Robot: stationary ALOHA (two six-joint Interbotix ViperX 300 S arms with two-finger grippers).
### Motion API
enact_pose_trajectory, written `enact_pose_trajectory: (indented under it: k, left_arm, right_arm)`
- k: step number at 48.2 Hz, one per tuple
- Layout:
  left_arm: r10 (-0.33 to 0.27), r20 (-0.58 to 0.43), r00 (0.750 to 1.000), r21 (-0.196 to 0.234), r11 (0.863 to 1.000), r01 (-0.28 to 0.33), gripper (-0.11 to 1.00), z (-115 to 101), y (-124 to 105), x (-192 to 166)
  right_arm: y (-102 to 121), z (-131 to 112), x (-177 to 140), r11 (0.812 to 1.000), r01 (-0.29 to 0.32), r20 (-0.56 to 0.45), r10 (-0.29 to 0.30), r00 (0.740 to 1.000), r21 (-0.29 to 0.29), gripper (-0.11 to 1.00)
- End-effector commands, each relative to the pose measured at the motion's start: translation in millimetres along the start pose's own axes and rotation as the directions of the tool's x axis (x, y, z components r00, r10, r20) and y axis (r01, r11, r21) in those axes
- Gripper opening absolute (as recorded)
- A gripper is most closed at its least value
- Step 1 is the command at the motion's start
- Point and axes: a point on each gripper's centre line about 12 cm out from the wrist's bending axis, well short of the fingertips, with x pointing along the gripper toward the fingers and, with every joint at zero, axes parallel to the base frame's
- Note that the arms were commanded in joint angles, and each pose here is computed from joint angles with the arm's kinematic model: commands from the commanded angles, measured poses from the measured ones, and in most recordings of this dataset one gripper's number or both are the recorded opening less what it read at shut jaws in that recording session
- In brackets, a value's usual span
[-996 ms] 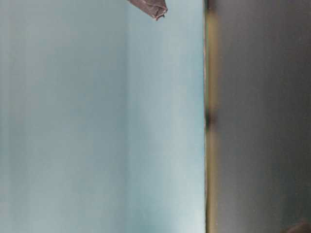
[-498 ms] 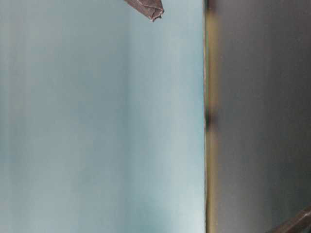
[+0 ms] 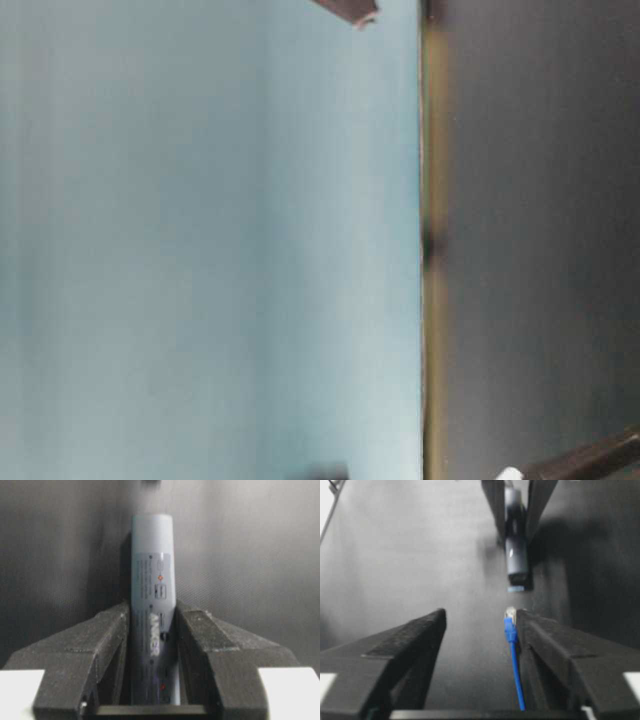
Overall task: Insert the LAN cable into the hub.
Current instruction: 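Grasp the grey hub with the left gripper and the blue plug with the right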
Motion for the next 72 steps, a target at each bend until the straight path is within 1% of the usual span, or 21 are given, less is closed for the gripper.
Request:
enact_pose_trajectory:
  k: [1, 4, 10, 15, 19, 25, 31, 37, 40, 47, 50, 53, 59, 63, 66, 67, 68, 70, 72]
  left_arm:
    - [0.017, -0.036, 0.999, 0.004, 1.000, -0.017, 0.28, 24.7, -1.9, -7.6]
    - [0.028, -0.068, 0.997, 0.006, 1.000, -0.028, 0.28, 35.9, -2.9, -13.6]
    - [0.040, -0.094, 0.995, 0.011, 0.999, -0.039, 0.28, 59.5, -6.7, -27.4]
    - [0.051, -0.130, 0.990, 0.001, 0.999, -0.051, 0.28, 71.1, -8.3, -35.2]
    - [0.055, -0.159, 0.986, 0.007, 0.998, -0.055, 0.28, 82.7, -12.2, -40.7]
    - [0.055, -0.182, 0.982, 0.020, 0.998, -0.052, 0.28, 95.3, -17.9, -46.2]
    - [0.058, -0.224, 0.973, 0.018, 0.998, -0.056, 0.28, 102.3, -22.5, -46.6]
    - [0.071, -0.287, 0.955, 0.025, 0.997, -0.066, 0.28, 106.6, -25.1, -44.2]
    - [0.075, -0.303, 0.950, 0.038, 0.997, -0.066, 0.28, 109.7, -25.6, -42.8]
    - [0.068, -0.279, 0.958, 0.050, 0.997, -0.056, 0.28, 116.5, -28.1, -41.5]
    - [0.068, -0.280, 0.957, 0.045, 0.997, -0.058, 0.28, 117.2, -28.2, -42.5]
    - [0.064, -0.293, 0.954, 0.052, 0.997, -0.051, 0.28, 116.9, -31.9, -43.2]
    - [0.072, -0.355, 0.932, 0.065, 0.997, -0.052, 0.28, 116.9, -36.5, -45.2]
    - [0.092, -0.428, 0.899, 0.081, 0.995, -0.063, 0.28, 117.8, -37.2, -46.4]
    - [0.112, -0.482, 0.869, 0.098, 0.992, -0.073, 0.28, 118.2, -35.9, -47.6]
    - [0.114, -0.487, 0.866, 0.103, 0.992, -0.073, 0.28, 118.9, -35.9, -47.3]
    - [0.113, -0.484, 0.868, 0.107, 0.992, -0.070, 0.28, 120.3, -36.2, -46.9]
    - [0.108, -0.465, 0.879, 0.111, 0.992, -0.063, 0.28, 123.5, -37.0, -44.9]
    - [0.098, -0.426, 0.899, 0.120, 0.991, -0.052, 0.28, 126.6, -37.4, -42.6]
  right_arm:
    - [-0.6, -5.5, 6.3, 1.000, 0.000, 0.000, 0.000, 1.000, 0.004, 0.60]
    - [-2.5, -11.0, 11.9, 1.000, 0.004, -0.004, -0.004, 1.000, -0.002, 0.65]
    - [-6.1, -27.0, 26.4, 1.000, 0.011, -0.021, -0.011, 1.000, -0.009, 0.65]
    - [-10.7, -45.2, 41.9, 1.000, 0.019, -0.040, -0.020, 0.999, -0.012, 0.65]
    - [-14.9, -59.9, 53.3, 1.000, 0.027, -0.051, -0.027, 0.998, -0.014, 0.65]
    - [-19.7, -73.4, 68.0, 0.999, 0.030, -0.019, -0.030, 0.999, -0.015, 0.65]
    - [-24.1, -79.7, 80.1, 0.999, 0.036, 0.016, -0.036, 0.999, -0.010, 0.65]
    - [-26.9, -86.3, 92.8, 0.999, 0.043, 0.009, -0.043, 0.999, -0.009, 0.65]
    - [-27.5, -89.5, 98.3, 0.999, 0.044, 0.000, -0.044, 0.999, -0.011, 0.65]
    - [-31.0, -90.0, 110.4, 0.999, 0.054, -0.003, -0.054, 0.999, -0.006, 0.65]
    - [-31.9, -91.3, 113.4, 0.998, 0.057, -0.010, -0.057, 0.998, -0.005, 0.65]
    - [-32.1, -92.4, 116.6, 0.998, 0.058, -0.016, -0.058, 0.998, -0.005, 0.65]
    - [-33.2, -97.9, 121.7, 0.998, 0.064, -0.055, -0.065, 0.996, -0.006, 0.65]
    - [-33.6, -101.1, 122.5, 0.998, 0.069, -0.087, -0.069, 0.994, -0.007, 0.65]
    - [-33.9, -102.3, 122.3, 0.997, 0.072, -0.097, -0.072, 0.993, -0.006, 0.65]
    - [-34.0, -102.9, 122.3, 0.997, 0.072, -0.102, -0.073, 0.992, -0.006, 0.65]
    - [-34.1, -103.2, 122.2, 0.997, 0.073, -0.105, -0.073, 0.992, -0.006, 0.65]
    - [-34.4, -102.5, 122.9, 0.997, 0.074, -0.105, -0.074, 0.992, -0.006, 0.65]
    - [-35.1, -102.9, 122.8, 0.997, 0.076, -0.109, -0.076, 0.991, -0.005, 0.65]
